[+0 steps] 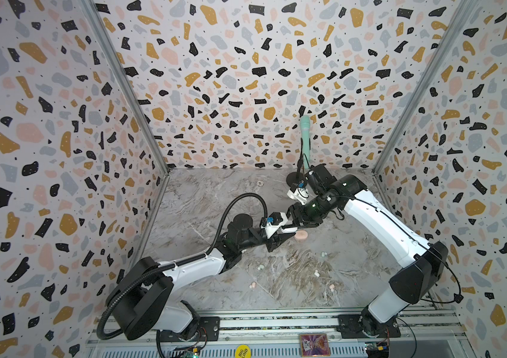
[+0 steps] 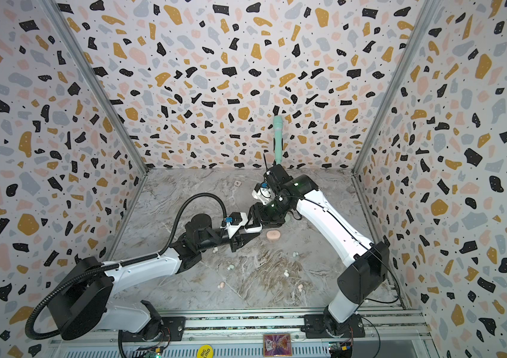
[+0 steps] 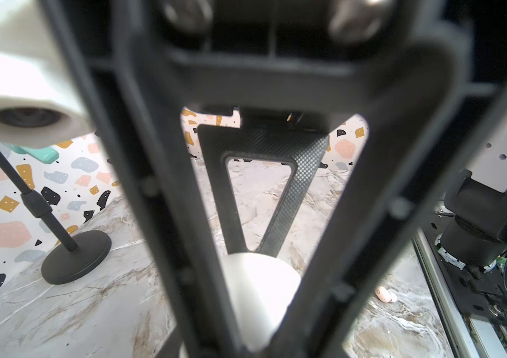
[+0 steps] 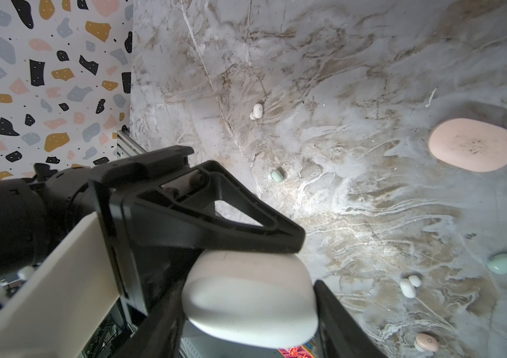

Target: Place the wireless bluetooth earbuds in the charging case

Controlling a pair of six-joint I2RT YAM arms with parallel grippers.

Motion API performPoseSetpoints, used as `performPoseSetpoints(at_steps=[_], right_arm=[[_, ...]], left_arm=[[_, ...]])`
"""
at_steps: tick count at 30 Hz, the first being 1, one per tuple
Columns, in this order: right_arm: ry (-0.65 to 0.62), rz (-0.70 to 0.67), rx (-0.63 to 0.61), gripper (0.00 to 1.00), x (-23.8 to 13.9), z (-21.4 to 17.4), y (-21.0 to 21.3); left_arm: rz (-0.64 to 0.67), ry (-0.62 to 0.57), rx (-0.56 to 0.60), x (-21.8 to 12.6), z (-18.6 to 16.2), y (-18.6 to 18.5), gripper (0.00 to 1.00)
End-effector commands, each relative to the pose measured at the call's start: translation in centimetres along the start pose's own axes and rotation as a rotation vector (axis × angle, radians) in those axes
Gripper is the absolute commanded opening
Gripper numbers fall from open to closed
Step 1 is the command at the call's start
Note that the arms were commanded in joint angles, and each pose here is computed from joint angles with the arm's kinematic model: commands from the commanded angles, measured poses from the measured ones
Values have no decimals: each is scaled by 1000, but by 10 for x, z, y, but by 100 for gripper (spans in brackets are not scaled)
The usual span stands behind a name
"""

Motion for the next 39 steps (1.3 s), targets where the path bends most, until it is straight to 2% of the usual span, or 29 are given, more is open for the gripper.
performPoseSetpoints(at_steps=[1,15,34,36,39], right_arm=[[-26,29,-24,47,-2,7,5],[-16,48,16,46,-2,4,-4],[-2,20,34,45,-6,3,-15],[-1,21,35,47,-5,2,-16],[-17,25,21,56,-8,2,-14]], left_arm=[[-62,-51,58,3,19,-10,30],[-69,-35,65,3,15,-11,29],[-74,70,117,5,-2,-9,28],[-73,69,113,5,-2,-10,27],[-78,40,88,5,3,-11,26]])
Point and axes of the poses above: each gripper's point midway between its finger pads, its own x axis out along the fingers, its own y axis along the line the jaws close on, z = x × y, the point moved 1 cm from there along -x, back along the fingers
